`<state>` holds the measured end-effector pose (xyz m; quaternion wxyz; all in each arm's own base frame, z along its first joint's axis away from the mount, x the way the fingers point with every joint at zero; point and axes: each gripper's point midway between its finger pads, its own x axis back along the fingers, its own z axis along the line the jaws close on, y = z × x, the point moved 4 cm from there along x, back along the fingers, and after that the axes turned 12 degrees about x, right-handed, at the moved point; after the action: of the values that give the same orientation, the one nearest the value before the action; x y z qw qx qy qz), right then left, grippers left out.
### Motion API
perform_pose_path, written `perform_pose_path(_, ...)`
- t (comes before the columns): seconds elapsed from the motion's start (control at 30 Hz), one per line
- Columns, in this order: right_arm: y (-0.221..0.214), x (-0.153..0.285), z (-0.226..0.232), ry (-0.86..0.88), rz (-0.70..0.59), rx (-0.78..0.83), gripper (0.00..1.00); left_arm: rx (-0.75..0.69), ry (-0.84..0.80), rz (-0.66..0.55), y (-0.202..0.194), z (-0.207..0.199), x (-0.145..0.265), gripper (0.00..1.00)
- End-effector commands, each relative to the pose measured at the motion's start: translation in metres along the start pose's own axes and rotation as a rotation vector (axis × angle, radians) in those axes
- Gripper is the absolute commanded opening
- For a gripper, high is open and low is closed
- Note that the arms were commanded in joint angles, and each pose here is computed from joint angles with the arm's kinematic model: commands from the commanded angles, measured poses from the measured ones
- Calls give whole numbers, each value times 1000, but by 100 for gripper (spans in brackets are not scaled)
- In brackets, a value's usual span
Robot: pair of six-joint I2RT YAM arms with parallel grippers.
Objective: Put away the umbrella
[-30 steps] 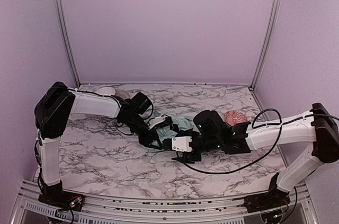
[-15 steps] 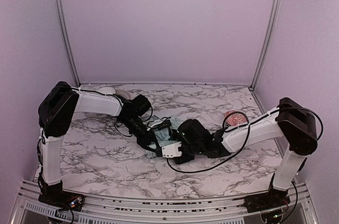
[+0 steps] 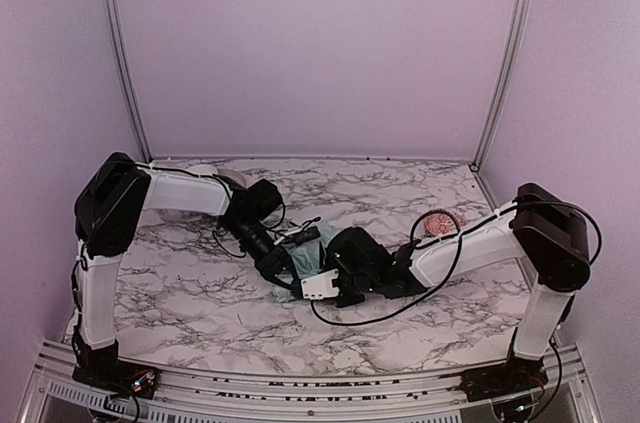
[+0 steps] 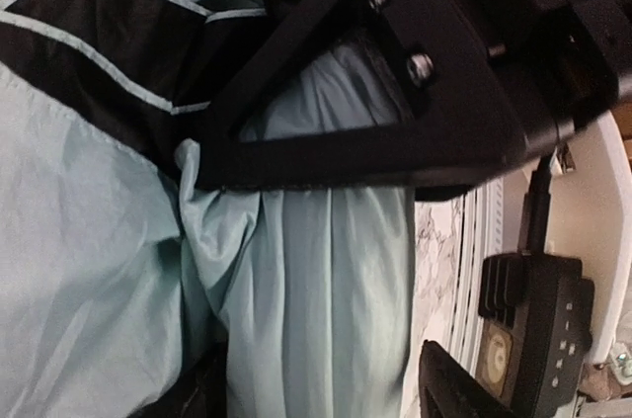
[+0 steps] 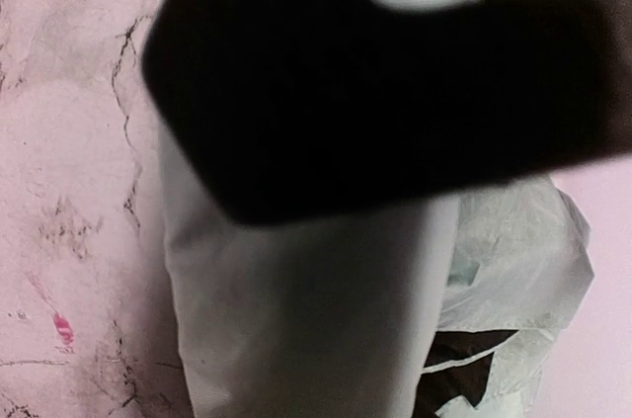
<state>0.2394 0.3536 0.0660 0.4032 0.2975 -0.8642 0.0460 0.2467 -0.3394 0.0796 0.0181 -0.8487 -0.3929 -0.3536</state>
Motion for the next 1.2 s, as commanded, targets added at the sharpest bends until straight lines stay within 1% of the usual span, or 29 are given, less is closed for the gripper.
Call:
perform_pose_path(0.0, 5, 15, 2, 84, -37, -102, 21, 76, 117, -103, 3, 6, 42, 79)
perform_pose_path(0.07, 10, 20, 10, 157, -69, -144, 20, -15, 196, -261, 21, 3, 66, 82)
perform_pose_path(0.1, 14, 21, 16, 209, -91, -164, 20, -61, 223, -326, 24, -2, 76, 82)
perform_pose_path(0.13, 16, 22, 21, 254, -102, -187, 20, -119, 248, -383, 26, -8, 83, 82)
perform_pose_path(0.17, 18, 23, 26, 298, -110, -216, 20, -156, 266, -420, 20, -11, 86, 82)
perform_pose_path(0.2, 20, 24, 30, 349, -122, -249, 20, -217, 283, -480, 24, -20, 95, 82)
perform_pose_path(0.3, 21, 25, 35, 492, -153, -366, 19, -345, 335, -581, 10, -31, 105, 78)
perform_pose_path(0.37, 18, 25, 43, 598, -162, -436, 19, -454, 368, -623, 1, -43, 107, 76)
perform_pose_path(0.4, 14, 23, 46, 646, -159, -474, 19, -521, 381, -625, -5, -50, 105, 75)
perform_pose_path(0.47, 8, 19, 52, 743, -136, -558, 20, -653, 430, -597, -18, -62, 97, 75)
perform_pose_path(0.53, 2, 14, 56, 825, -110, -628, 20, -795, 472, -540, -29, -81, 80, 75)
perform_pose_path(0.6, -3, 10, 64, 891, -82, -675, 19, -854, 526, -452, -40, -83, 64, 75)
perform_pose_path(0.63, -2, 9, 62, 898, -85, -684, 19, -884, 541, -432, -42, -86, 60, 75)
perform_pose_path(0.7, 1, 10, 65, 956, -109, -710, 19, -933, 596, -392, -45, -88, 52, 76)
perform_pose_path(0.77, 6, 11, 65, 1020, -150, -752, 19, -1036, 665, -344, -47, -92, 43, 78)
perform_pose_path(0.83, 12, 14, 70, 1098, -172, -797, 18, -1104, 734, -302, -46, -91, 37, 81)
perform_pose_path(0.9, 14, 13, 76, 1156, -164, -827, 17, -1123, 794, -272, -44, -84, 36, 83)
perform_pose_path(1.0, 15, 12, 84, 1221, -160, -863, 16, -1140, 817, -226, -40, -75, 29, 84)
perform_pose_path(1.17, 13, 10, 78, 1222, -169, -901, 17, -1101, 757, -151, -41, -62, 11, 84)
